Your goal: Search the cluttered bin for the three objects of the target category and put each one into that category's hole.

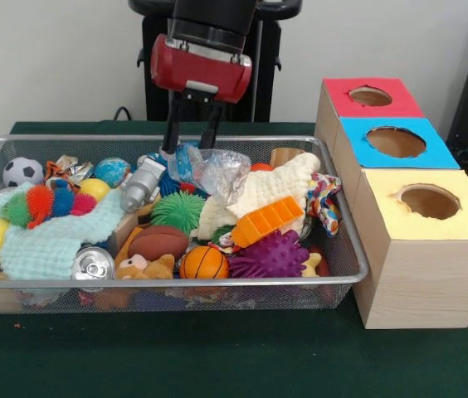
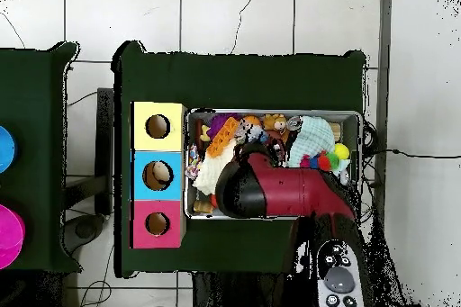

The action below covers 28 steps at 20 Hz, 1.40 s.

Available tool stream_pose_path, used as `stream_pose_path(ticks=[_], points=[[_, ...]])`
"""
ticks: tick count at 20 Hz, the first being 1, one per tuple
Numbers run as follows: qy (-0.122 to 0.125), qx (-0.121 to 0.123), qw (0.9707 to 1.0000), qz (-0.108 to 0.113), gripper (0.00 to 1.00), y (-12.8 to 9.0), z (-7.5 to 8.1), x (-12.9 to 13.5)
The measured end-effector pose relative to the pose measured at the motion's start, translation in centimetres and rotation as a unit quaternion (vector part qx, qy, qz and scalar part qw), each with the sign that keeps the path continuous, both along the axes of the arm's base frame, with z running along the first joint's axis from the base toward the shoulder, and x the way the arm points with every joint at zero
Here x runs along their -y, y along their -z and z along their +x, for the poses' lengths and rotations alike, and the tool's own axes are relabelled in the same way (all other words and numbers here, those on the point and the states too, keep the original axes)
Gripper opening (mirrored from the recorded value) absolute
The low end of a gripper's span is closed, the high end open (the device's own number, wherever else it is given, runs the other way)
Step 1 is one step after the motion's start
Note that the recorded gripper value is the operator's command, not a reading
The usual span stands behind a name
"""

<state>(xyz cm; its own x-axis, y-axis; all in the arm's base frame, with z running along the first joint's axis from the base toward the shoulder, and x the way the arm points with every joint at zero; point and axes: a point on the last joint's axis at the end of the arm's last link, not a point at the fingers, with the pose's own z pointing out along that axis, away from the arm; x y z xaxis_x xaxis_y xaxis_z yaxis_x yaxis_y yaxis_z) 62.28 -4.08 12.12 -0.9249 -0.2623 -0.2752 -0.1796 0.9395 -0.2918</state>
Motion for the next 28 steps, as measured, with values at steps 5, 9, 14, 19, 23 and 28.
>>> stream_pose_path(ticks=[5,9,14,19,23,28], points=[[0.05,-0.063,0.9966,0.019,0.0,-2.1,-0.8,-0.8],[0.066,-0.114,0.9909,0.026,0.0,-3.2,-1.9,-2.8],[0.072,-0.161,0.9837,0.036,0.0,-4.5,-3.0,-6.2],[0.079,-0.197,0.976,0.051,0.0,-5.5,-3.7,-9.4],[0.089,-0.214,0.9707,0.063,0.0,-6.1,-4.0,-10.3],[0.121,-0.257,0.9543,0.094,0.0,-7.1,-4.5,-11.0]])
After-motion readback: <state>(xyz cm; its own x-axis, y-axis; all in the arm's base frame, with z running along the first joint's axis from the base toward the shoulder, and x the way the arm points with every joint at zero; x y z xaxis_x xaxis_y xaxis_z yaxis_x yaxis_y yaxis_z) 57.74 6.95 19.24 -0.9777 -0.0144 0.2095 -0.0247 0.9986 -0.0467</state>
